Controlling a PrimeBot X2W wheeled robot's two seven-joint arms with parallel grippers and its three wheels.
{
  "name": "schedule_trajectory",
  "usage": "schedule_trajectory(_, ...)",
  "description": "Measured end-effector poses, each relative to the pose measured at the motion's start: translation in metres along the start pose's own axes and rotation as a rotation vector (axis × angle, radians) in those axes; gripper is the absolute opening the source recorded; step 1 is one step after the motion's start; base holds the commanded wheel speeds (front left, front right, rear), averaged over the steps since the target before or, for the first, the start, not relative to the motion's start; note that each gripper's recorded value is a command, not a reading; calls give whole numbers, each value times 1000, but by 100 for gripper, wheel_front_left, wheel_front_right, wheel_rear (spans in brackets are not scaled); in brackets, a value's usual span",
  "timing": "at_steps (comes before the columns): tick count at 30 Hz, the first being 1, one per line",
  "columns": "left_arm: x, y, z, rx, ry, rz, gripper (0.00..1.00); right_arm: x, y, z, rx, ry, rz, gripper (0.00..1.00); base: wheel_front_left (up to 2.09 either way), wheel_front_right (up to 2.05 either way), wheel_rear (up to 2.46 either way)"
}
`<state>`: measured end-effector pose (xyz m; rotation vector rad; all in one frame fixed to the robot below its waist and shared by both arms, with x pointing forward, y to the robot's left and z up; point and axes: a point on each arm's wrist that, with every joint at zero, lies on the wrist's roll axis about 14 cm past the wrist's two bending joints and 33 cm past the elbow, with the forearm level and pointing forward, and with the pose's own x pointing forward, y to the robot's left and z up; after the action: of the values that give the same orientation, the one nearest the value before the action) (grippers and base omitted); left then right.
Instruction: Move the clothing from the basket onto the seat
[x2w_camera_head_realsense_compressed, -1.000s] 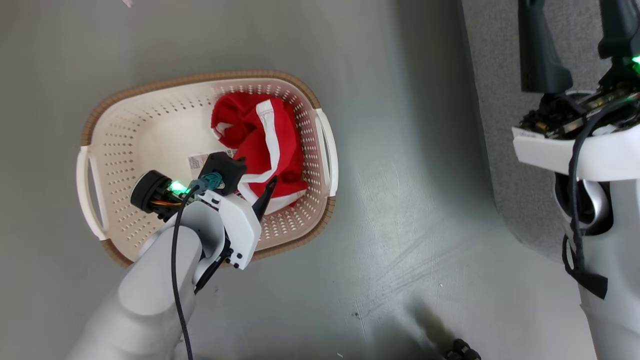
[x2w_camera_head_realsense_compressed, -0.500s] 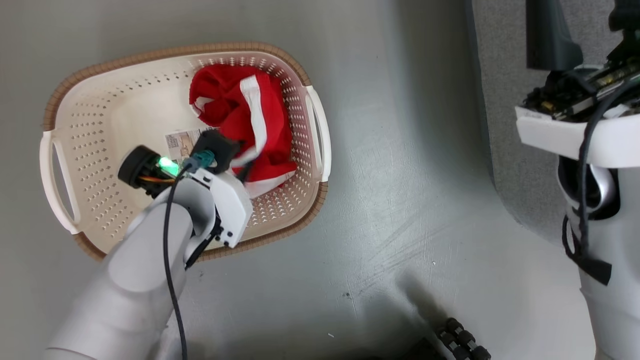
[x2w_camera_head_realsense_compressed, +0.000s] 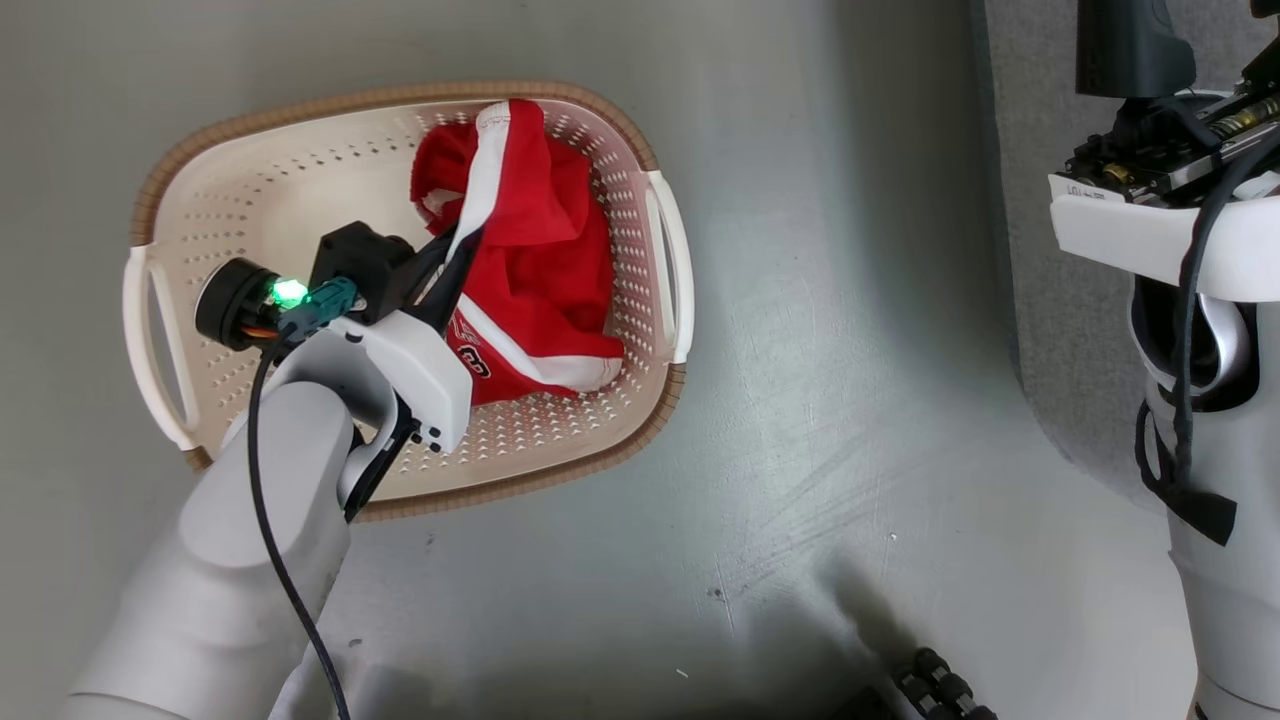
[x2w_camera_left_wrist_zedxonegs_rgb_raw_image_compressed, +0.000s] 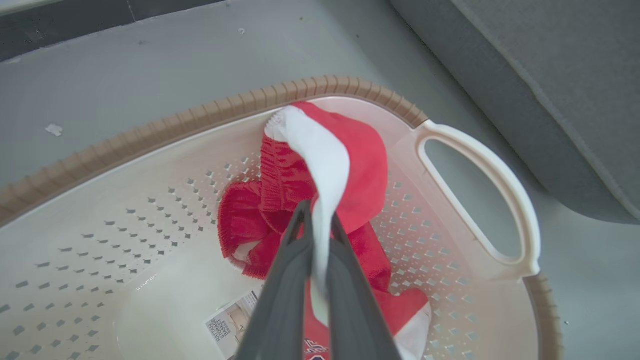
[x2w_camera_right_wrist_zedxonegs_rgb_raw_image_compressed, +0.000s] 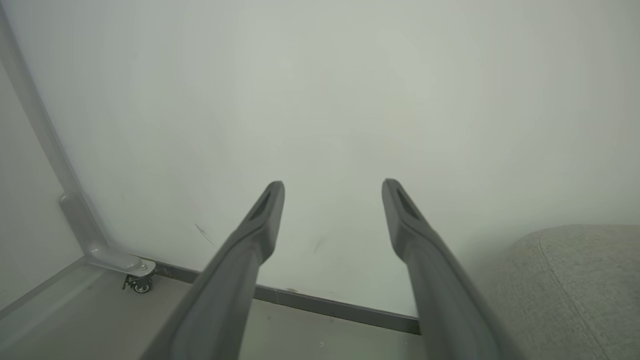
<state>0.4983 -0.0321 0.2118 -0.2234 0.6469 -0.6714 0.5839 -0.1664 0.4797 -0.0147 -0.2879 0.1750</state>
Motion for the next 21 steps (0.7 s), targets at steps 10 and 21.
schedule_trajectory(10,-21,14,43,-46,-177,72,0,6,6,16,2,-31,19,100,0,0,0)
schedule_trajectory(21,-55,20,91,-65,-328,153,0,5,12,31,20,-33,26,100,0,0,0)
